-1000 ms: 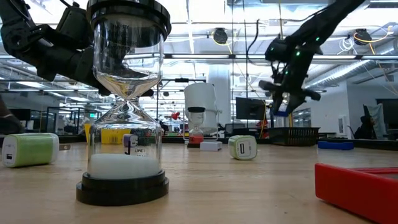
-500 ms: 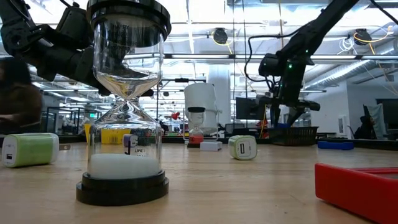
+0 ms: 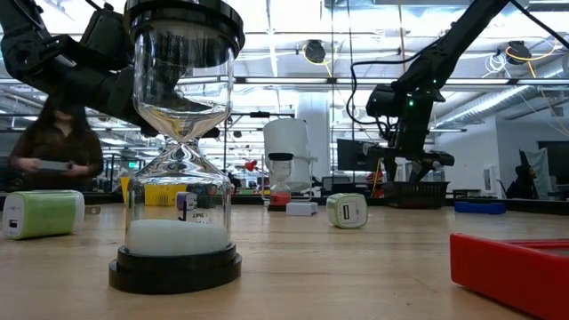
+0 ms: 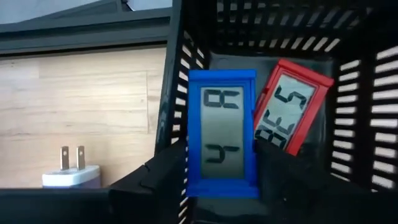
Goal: Pick & Place Office items
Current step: Put the blue timer into the black bin, then put the blue charger adapter into the yellow bin
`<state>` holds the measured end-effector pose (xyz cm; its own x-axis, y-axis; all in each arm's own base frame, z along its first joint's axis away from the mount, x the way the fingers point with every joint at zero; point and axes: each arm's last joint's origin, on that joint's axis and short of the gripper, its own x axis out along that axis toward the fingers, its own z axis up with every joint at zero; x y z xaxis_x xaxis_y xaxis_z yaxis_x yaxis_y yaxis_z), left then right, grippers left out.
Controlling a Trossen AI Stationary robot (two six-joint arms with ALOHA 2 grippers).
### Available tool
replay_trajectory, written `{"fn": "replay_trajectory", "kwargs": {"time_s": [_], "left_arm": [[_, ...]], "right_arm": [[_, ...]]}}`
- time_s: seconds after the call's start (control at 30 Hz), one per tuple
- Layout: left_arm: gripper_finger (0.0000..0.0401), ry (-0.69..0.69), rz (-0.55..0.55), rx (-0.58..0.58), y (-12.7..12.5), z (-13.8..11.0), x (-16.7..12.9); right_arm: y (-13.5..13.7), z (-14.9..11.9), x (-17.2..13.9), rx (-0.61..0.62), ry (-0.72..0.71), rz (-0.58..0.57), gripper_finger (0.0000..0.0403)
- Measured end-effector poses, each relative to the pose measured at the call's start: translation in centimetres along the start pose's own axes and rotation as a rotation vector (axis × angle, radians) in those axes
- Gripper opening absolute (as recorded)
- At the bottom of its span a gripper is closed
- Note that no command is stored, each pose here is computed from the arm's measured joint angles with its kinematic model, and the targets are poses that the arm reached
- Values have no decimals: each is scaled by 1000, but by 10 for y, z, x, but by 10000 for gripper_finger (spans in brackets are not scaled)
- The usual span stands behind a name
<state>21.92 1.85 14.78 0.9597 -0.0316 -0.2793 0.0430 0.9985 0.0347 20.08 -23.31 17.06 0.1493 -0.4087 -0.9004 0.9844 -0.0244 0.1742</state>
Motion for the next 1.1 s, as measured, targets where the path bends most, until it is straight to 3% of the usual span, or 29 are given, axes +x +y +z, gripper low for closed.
{"fn": "replay_trajectory", "kwargs": {"time_s": [0.3,0.43,0.6,0.77,0.9,1.1], "left_arm": [[51,0,0,0,0,0,0],[51,0,0,0,0,0,0],[51,0,0,0,0,0,0],[51,0,0,0,0,0,0],[51,0,0,0,0,0,0],[51,-25,2,3,0,2,0]], "right_arm": [[-1,-1,-1,-39,5,-9,220],[-5,-1,-9,-47,-10,-62,214],[-8,1,-30,-83,-43,-36,196],[-2,-5,-62,-239,-105,37,165],[8,-35,-78,-424,-172,104,120],[24,-85,-81,-574,-377,391,43]]}}
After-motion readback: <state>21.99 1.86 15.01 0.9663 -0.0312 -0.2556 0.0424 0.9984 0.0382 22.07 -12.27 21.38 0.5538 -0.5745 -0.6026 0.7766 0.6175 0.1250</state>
